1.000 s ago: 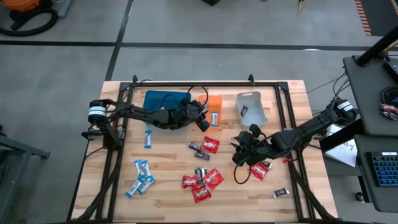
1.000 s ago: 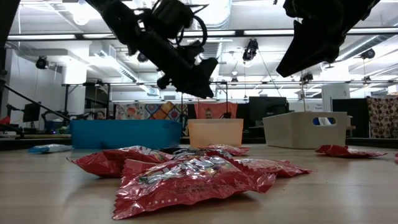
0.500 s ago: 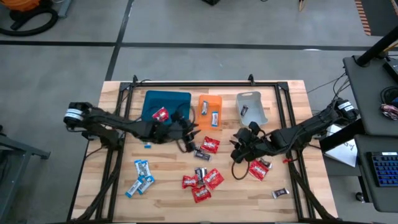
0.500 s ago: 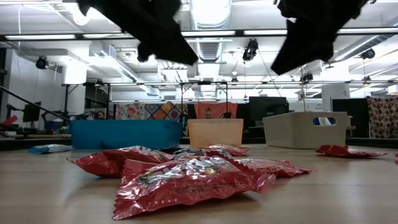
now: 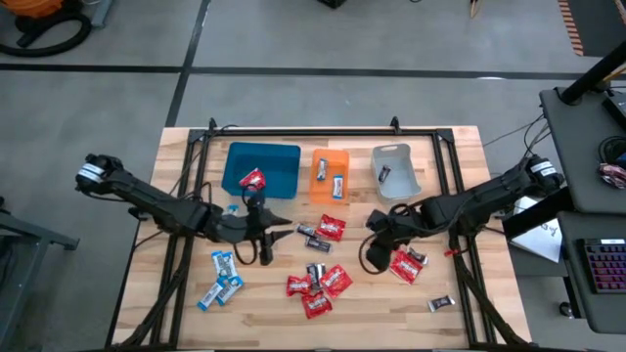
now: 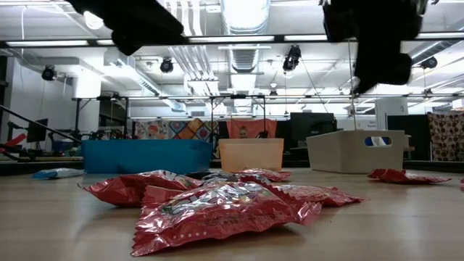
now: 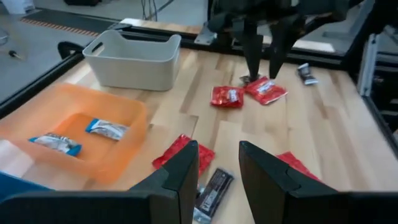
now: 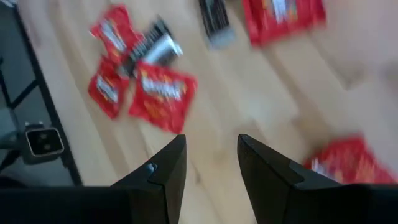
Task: Sort candy
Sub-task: Put the red candy into the blue bin
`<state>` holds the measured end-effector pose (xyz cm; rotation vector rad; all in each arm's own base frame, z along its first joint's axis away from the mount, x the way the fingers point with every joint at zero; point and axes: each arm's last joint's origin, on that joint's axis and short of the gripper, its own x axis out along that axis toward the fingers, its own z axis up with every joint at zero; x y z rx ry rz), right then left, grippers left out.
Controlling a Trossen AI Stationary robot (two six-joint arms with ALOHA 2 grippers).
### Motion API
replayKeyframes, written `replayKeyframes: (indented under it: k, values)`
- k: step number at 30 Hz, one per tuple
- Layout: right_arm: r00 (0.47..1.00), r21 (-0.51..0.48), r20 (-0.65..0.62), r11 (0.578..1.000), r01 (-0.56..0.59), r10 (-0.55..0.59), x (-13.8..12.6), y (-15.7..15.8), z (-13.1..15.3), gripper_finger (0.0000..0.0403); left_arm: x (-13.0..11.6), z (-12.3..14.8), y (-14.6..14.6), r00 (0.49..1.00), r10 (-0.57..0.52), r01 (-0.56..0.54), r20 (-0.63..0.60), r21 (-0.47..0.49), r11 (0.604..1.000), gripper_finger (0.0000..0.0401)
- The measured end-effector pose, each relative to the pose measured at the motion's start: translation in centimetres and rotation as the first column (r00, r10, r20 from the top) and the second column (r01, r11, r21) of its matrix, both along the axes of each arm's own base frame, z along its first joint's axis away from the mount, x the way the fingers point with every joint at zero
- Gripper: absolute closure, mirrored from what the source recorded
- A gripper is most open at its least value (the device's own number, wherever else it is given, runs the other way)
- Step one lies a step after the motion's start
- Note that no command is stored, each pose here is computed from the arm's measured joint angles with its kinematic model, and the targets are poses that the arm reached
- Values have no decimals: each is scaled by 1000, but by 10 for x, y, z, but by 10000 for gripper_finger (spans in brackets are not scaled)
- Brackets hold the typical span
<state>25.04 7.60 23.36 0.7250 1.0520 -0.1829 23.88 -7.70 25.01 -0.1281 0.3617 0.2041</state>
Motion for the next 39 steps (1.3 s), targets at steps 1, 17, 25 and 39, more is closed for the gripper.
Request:
replayKeyframes:
  k: [1,17,25,39]
  values:
    - [999,24,-38,1000,16,-15,-1,0,-2,266,-3,-2,1,1000,0,0,-3,-3,1000,301]
    - [836,-87,-493,970,226,-240,-35,-9,-24,297,-13,-13,8,996,93,-92,-12,76,993,301]
    - [809,-67,-549,976,208,-210,-30,-6,-34,262,-10,-2,7,996,84,-83,0,141,987,300]
    - [844,-181,-454,957,228,-287,-22,-10,-38,188,-9,5,15,976,218,-215,22,288,933,300]
